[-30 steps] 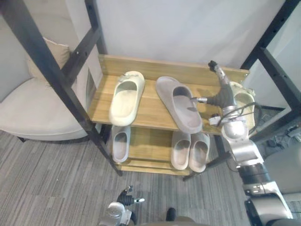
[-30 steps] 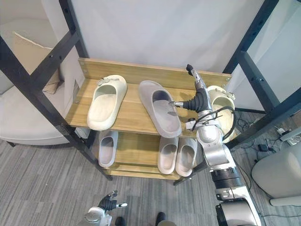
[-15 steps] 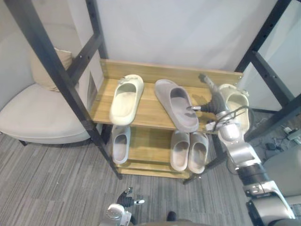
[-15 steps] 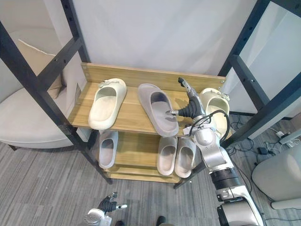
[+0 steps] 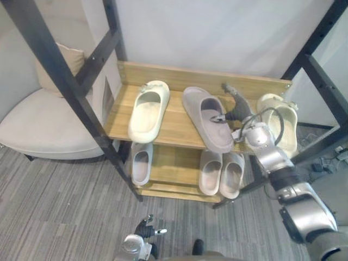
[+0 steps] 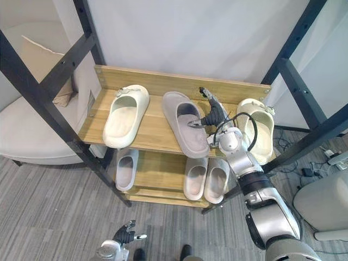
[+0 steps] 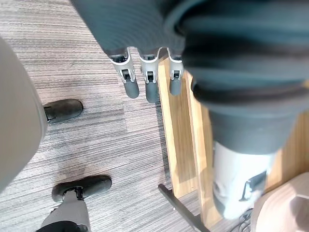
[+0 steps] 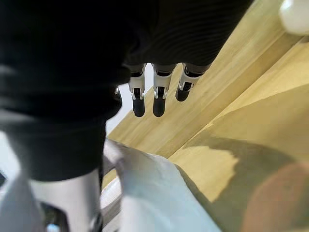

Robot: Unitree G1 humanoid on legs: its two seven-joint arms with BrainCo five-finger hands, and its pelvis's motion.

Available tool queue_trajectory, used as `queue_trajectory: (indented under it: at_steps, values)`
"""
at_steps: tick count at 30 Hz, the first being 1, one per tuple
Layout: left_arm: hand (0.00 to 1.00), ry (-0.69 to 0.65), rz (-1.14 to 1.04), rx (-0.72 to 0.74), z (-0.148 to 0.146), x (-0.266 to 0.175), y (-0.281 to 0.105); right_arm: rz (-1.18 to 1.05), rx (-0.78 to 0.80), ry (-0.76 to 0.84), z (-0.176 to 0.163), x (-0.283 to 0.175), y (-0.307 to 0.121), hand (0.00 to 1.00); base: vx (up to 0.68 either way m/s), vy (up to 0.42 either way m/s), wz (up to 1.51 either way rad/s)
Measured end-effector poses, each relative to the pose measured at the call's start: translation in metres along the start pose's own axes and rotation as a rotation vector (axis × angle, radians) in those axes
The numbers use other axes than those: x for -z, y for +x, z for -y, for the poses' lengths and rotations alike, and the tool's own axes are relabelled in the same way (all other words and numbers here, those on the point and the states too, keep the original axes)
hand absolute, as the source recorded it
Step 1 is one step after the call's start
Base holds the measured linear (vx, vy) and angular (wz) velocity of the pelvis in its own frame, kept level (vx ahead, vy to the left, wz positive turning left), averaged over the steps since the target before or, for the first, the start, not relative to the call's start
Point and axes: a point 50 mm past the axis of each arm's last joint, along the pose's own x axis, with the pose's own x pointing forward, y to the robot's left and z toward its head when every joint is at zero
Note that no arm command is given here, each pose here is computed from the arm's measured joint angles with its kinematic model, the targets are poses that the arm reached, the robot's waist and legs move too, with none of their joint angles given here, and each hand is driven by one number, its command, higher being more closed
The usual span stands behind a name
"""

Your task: Organize the slippers on the shoe rack

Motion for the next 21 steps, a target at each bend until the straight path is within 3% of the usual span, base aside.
queue_trajectory:
  at_steps: [13, 21]
  values:
    - [0.00, -0.008, 0.036, -0.016, -0.007, -0.007, 0.001, 0.025, 0.006, -0.003, 0.014, -0.015, 0.020, 1.00, 0.00, 0.000, 0.00]
    - [0.00, -0.007, 0.040, -0.016, -0.007, -0.008, 0.001, 0.049, 0.053, 0.051, 0.016, -0.009, -0.001, 1.00, 0.00, -0.001, 0.01]
